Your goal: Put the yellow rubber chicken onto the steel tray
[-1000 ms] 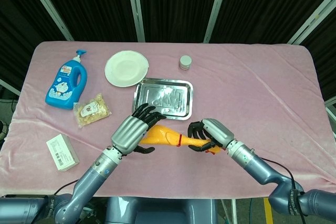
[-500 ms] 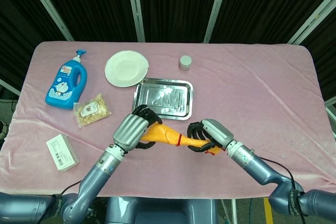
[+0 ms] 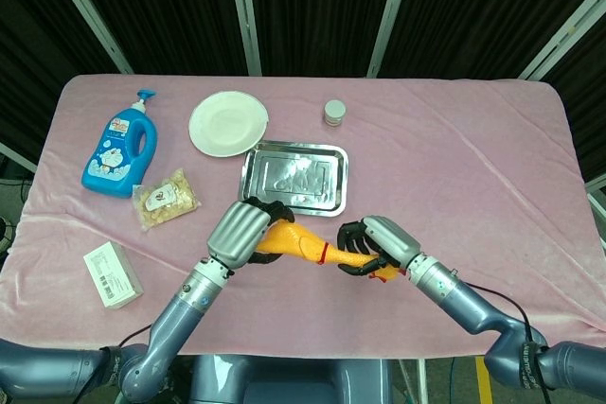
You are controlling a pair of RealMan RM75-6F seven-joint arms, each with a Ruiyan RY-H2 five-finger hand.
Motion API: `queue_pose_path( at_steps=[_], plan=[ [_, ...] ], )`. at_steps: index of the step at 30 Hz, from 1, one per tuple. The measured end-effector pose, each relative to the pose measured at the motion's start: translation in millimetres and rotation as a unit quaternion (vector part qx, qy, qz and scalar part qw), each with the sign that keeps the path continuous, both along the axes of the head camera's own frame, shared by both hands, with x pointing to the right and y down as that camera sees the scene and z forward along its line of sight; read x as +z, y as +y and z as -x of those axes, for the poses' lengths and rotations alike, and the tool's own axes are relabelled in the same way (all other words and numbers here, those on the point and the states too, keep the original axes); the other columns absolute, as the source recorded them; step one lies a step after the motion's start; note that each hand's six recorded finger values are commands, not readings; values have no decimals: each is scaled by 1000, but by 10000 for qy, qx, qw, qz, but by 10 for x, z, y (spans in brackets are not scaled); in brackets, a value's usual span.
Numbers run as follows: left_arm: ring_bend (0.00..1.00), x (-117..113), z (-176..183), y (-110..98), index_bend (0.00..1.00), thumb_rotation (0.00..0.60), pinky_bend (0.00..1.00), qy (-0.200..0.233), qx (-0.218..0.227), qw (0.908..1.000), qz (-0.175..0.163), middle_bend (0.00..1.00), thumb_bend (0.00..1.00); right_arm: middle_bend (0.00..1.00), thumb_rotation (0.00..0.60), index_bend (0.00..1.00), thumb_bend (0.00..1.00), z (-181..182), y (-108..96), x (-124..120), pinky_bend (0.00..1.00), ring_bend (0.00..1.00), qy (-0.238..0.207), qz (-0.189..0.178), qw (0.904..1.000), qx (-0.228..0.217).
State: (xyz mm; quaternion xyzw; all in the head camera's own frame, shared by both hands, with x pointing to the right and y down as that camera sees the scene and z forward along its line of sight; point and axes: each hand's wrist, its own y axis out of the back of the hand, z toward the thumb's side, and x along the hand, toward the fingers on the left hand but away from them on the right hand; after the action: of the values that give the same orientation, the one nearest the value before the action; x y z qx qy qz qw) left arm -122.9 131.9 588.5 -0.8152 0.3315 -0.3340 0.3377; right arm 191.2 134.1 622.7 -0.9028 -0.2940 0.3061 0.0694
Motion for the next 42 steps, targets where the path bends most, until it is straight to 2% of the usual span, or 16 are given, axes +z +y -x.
queue_pose_path(
  at_steps=[3,5,7,9,12,15,17,32,34,37,42],
  plan=[
    [683,7,0,6,889,600,496,83,-25,10000,-34,826,703,746,600,1000,569,-10,2,5,907,760,-3,8,10000,24],
    [674,14,5,16,856,600,495,91,-16,10000,-1,806,677,746,600,1000,569,-15,1,7,907,760,0,8,10000,31],
    [633,14,15,14,740,600,476,96,-20,9999,24,746,552,747,600,1000,569,-20,-1,8,907,760,1,4,10000,42],
    [536,11,26,8,531,600,407,106,-42,9999,20,624,321,747,600,1000,569,-26,-3,8,907,760,4,2,10000,50],
    [371,14,64,8,295,600,299,91,-84,9999,51,442,129,747,600,1000,569,-39,-11,12,907,760,26,-11,10000,61],
    [232,18,96,3,153,600,239,-13,-70,10000,36,287,53,747,600,1000,569,-53,-22,13,907,760,48,-26,10000,78],
    [192,12,118,-2,123,600,233,-90,-56,9999,30,240,43,746,600,1000,569,-62,-26,12,907,760,56,-29,9999,92],
    [179,16,133,-8,166,600,232,-235,21,9997,102,223,74,746,600,1000,570,-81,-25,19,907,760,68,-17,9999,143],
    [185,28,112,10,180,600,233,-201,42,9997,163,237,105,746,600,1000,570,-67,-20,22,907,760,70,-20,9999,120],
    [230,34,80,41,238,600,237,-90,49,9995,301,305,204,747,600,1000,571,-42,-13,27,907,760,76,-22,9999,82],
    [344,29,50,42,395,600,271,-16,-5,9996,264,447,354,747,600,1000,572,-14,4,41,907,760,61,10,10000,77]
  ],
)
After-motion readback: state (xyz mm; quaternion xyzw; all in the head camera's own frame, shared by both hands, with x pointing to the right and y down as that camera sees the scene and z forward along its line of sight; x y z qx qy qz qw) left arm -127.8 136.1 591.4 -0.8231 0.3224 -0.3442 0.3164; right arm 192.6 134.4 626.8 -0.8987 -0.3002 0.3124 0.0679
